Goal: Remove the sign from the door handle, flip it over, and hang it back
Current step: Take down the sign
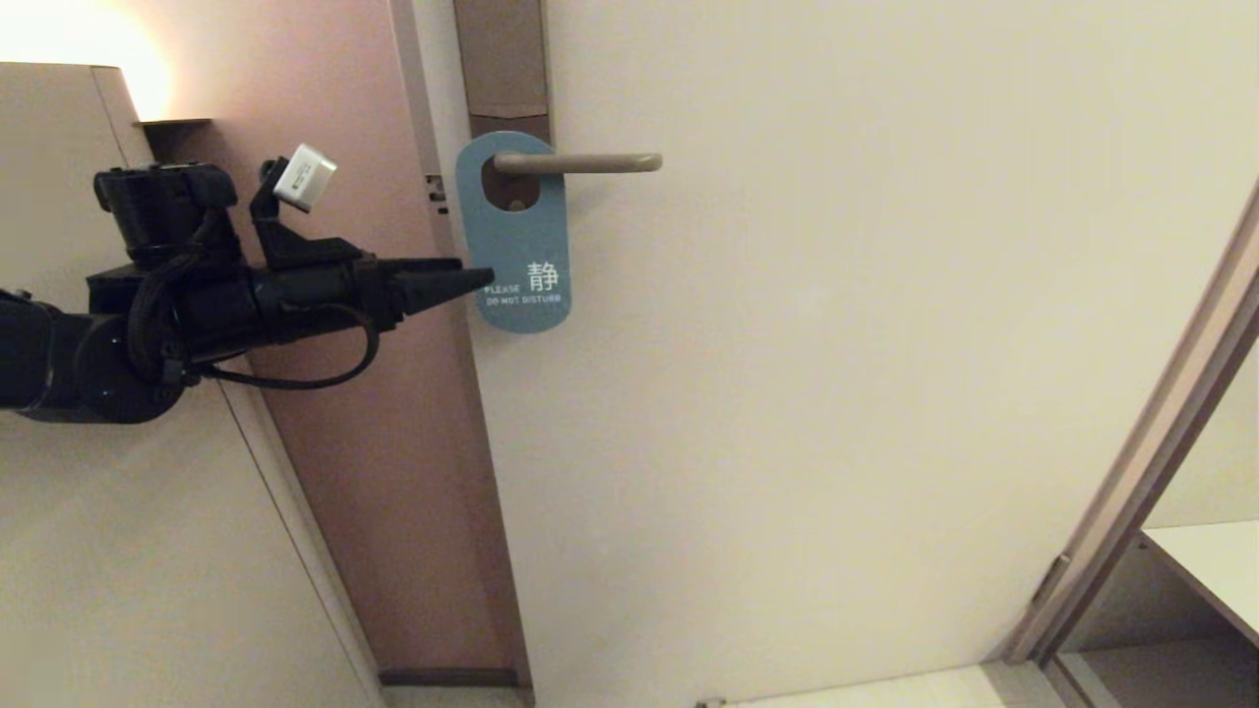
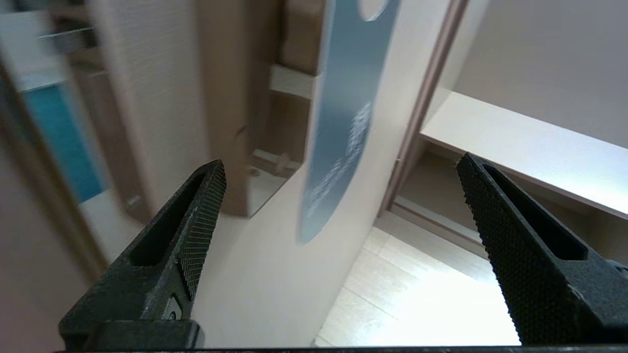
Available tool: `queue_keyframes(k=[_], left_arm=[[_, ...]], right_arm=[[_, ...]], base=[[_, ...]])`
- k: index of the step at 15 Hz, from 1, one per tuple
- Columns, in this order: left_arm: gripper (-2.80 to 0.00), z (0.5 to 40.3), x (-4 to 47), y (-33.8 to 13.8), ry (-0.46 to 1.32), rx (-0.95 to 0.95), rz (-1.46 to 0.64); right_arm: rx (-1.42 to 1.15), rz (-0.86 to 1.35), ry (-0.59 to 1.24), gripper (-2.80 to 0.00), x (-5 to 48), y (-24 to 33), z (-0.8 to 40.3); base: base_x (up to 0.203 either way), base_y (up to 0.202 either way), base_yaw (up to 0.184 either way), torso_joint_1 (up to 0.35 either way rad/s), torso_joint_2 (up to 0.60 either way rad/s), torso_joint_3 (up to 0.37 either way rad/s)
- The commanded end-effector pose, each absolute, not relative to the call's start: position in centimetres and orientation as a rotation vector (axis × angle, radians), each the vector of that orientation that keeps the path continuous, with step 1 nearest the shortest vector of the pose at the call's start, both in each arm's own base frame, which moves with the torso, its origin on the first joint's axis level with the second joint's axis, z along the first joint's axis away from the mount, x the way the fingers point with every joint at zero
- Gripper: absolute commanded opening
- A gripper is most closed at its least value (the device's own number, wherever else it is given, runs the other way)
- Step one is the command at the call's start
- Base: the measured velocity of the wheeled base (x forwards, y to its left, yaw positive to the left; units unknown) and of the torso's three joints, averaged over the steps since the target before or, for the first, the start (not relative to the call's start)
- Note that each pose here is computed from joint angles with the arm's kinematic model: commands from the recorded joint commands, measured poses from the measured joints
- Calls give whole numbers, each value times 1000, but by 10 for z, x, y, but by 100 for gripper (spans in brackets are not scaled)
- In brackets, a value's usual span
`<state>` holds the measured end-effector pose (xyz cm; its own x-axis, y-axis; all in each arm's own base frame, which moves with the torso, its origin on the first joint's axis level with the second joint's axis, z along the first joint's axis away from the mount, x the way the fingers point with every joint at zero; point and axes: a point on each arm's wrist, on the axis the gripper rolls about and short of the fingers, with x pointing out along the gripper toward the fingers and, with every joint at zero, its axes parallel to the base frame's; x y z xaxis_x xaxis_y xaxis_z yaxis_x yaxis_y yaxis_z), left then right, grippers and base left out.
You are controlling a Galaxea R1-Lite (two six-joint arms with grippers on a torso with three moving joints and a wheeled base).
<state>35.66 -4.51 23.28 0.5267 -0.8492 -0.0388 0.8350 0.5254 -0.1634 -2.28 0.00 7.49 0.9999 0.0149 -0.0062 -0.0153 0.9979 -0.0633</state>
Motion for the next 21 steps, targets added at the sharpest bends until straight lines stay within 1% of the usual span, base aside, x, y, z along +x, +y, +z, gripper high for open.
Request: queue_keyframes(k=[1,14,21], left_arm=[[0,233,359,-53,117,-128,-1036],[0,240,363,-75,91,-113,-1096],[0,236,371,-85,93,-112,-1131]], right_arm=[[-64,16,6,-280,-23,0,75],[-64,16,6,-280,-23,0,75],[-64,16,6,-280,-23,0,75]], base=[[0,0,0,0,0,0],[0,0,0,0,0,0],[0,0,0,0,0,0]])
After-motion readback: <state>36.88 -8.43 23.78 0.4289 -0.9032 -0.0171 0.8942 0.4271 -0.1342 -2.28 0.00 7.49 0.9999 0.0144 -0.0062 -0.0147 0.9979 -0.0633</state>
